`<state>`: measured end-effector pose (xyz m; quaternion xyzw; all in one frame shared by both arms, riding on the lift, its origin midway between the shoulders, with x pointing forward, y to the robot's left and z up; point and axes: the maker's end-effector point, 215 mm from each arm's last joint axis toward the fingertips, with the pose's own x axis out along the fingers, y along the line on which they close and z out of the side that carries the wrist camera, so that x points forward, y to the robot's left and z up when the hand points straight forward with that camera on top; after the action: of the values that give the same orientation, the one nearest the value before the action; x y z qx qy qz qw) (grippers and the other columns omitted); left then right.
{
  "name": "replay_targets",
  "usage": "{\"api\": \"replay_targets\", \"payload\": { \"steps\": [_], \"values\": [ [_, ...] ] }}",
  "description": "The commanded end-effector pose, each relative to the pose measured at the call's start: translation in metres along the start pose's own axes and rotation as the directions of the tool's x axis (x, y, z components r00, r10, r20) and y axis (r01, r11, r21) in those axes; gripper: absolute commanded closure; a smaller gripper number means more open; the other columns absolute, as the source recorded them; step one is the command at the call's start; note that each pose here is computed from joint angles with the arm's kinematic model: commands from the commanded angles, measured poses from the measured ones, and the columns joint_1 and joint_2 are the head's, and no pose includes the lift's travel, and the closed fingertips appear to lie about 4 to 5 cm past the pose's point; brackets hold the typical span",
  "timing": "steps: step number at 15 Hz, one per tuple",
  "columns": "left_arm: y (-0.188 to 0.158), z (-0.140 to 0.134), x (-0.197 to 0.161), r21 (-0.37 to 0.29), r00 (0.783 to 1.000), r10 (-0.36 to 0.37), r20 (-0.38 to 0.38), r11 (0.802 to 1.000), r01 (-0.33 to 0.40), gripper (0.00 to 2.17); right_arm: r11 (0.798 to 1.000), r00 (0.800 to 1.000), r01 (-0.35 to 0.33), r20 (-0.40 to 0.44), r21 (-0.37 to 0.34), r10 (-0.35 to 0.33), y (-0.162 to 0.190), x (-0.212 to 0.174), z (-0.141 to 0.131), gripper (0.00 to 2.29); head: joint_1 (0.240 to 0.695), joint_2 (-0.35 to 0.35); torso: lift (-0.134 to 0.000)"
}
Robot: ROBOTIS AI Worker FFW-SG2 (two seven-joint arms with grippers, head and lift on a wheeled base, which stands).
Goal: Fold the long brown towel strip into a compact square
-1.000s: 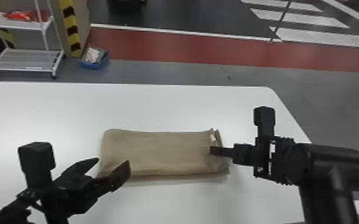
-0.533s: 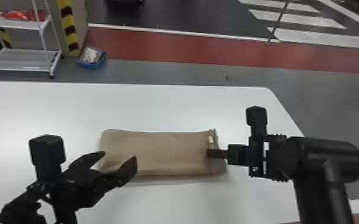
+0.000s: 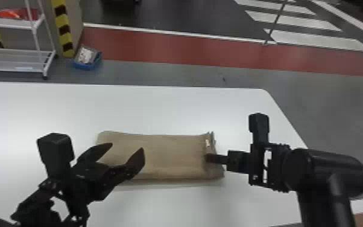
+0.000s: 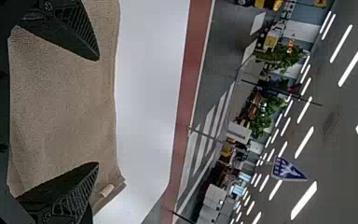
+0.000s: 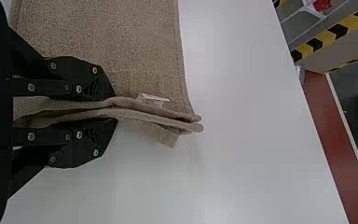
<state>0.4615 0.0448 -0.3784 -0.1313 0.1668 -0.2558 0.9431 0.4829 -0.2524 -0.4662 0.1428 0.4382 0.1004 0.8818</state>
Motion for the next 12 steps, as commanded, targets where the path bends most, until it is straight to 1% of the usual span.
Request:
{"api": "replay_targets", "payload": {
  "steps": [1,2,3,4,5,6,7,8,10,11,12],
  "values": [
    [-0.007,-0.005,0.013,0.005,1.000,-0.017,0.012,1.000,0.017,0.09,1.000,0.999,-0.015,0.035,0.023,0.014,-0.006,-0.006,0.003,0.94,0.695,-0.236,-0.120],
    [-0.008,-0.013,0.018,0.019,1.000,-0.018,-0.002,1.000,0.018,0.09,1.000,0.999,-0.019,0.041,0.024,0.018,-0.006,-0.006,0.003,0.94,0.695,-0.246,-0.120],
    [-0.008,-0.016,0.022,0.029,1.000,-0.019,0.005,0.999,0.019,0.10,1.000,0.999,-0.019,0.041,0.025,0.018,-0.007,-0.007,0.003,0.94,0.695,-0.253,-0.120],
    [-0.007,-0.024,0.026,0.041,1.000,-0.019,-0.010,0.999,0.019,0.28,0.999,0.999,-0.020,0.046,0.028,0.019,-0.009,-0.008,0.004,0.94,0.695,-0.261,-0.120],
    [-0.004,-0.027,0.028,0.056,1.000,-0.010,-0.006,0.998,0.010,0.57,0.999,0.998,-0.023,0.055,0.026,0.022,-0.008,-0.008,0.006,0.94,0.695,-0.267,-0.120],
    [-0.003,-0.024,0.030,0.071,1.000,-0.001,0.017,0.997,-0.001,1.19,0.999,0.998,-0.036,0.061,0.024,0.034,-0.005,-0.009,0.009,0.94,0.695,-0.271,-0.120],
    [0.005,-0.025,0.031,0.094,0.999,0.036,0.016,0.995,-0.038,1.95,0.999,0.996,-0.050,0.078,0.021,0.049,0.000,-0.009,0.014,0.94,0.695,-0.273,-0.120],
    [0.011,-0.027,0.033,0.115,0.998,0.056,0.010,0.992,-0.057,2.14,0.999,0.995,-0.052,0.090,0.016,0.051,0.001,-0.010,0.019,0.94,0.695,-0.267,-0.120],
    [0.019,-0.033,0.033,0.134,0.998,0.069,-0.007,0.989,-0.068,2.14,0.998,0.992,-0.056,0.113,0.006,0.055,0.004,-0.011,0.028,0.94,0.695,-0.255,-0.120],
    [0.022,-0.034,0.033,0.158,0.997,0.080,-0.006,0.984,-0.078,2.14,0.998,0.989,-0.068,0.128,0.003,0.067,0.008,-0.013,0.034,0.94,0.695,-0.252,-0.120],
    [0.025,-0.040,0.033,0.166,0.996,0.087,-0.017,0.983,-0.083,2.14,0.997,0.988,-0.076,0.135,0.002,0.075,0.011,-0.013,0.039,0.94,0.695,-0.249,-0.120]
  ]
}}
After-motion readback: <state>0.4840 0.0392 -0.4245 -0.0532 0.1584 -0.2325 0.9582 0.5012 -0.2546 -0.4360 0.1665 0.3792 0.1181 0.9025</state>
